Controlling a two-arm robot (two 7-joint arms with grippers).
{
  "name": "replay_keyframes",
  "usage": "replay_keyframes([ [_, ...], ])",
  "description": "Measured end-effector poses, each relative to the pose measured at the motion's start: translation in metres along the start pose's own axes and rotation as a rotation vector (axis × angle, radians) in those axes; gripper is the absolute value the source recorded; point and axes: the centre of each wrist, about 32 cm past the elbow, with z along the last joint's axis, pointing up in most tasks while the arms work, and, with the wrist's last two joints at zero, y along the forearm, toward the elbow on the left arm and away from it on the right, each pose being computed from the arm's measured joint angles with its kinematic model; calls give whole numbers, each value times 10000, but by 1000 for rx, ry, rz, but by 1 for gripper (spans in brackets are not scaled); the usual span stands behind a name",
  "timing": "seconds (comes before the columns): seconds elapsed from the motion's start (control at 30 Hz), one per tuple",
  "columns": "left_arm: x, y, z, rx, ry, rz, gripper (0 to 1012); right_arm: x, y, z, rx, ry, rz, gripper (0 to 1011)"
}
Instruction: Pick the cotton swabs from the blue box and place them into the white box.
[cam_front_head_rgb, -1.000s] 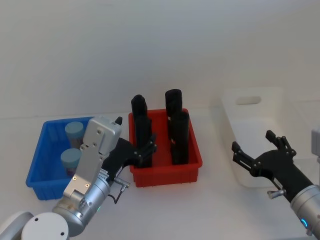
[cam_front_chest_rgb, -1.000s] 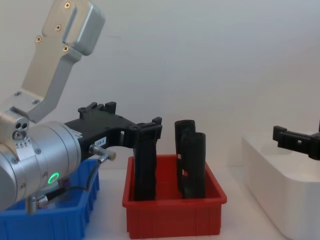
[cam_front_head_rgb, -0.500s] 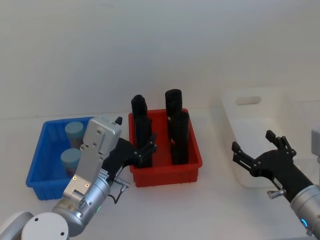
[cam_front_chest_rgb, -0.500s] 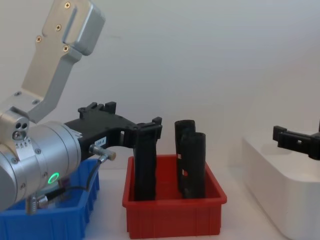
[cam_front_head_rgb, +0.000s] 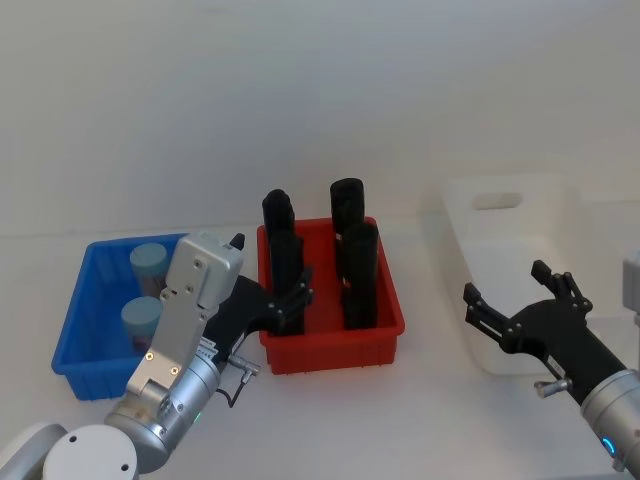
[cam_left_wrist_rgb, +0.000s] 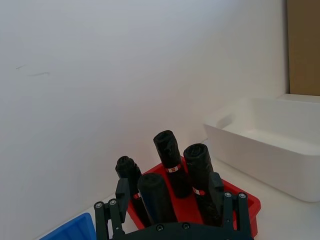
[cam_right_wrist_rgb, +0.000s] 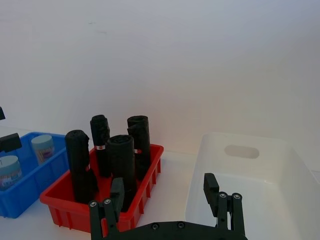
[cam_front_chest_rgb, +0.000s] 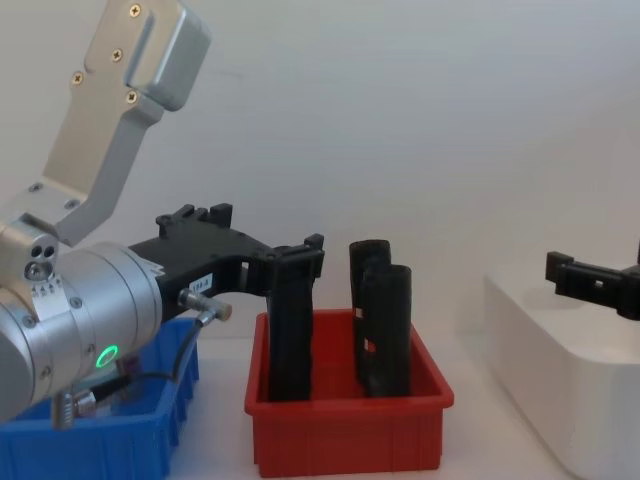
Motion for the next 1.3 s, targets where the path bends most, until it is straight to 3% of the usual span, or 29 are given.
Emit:
replay_keyframes([
  [1.3,0,0,0,0,0,0,1004,0,0,0,0,0,0,1002],
])
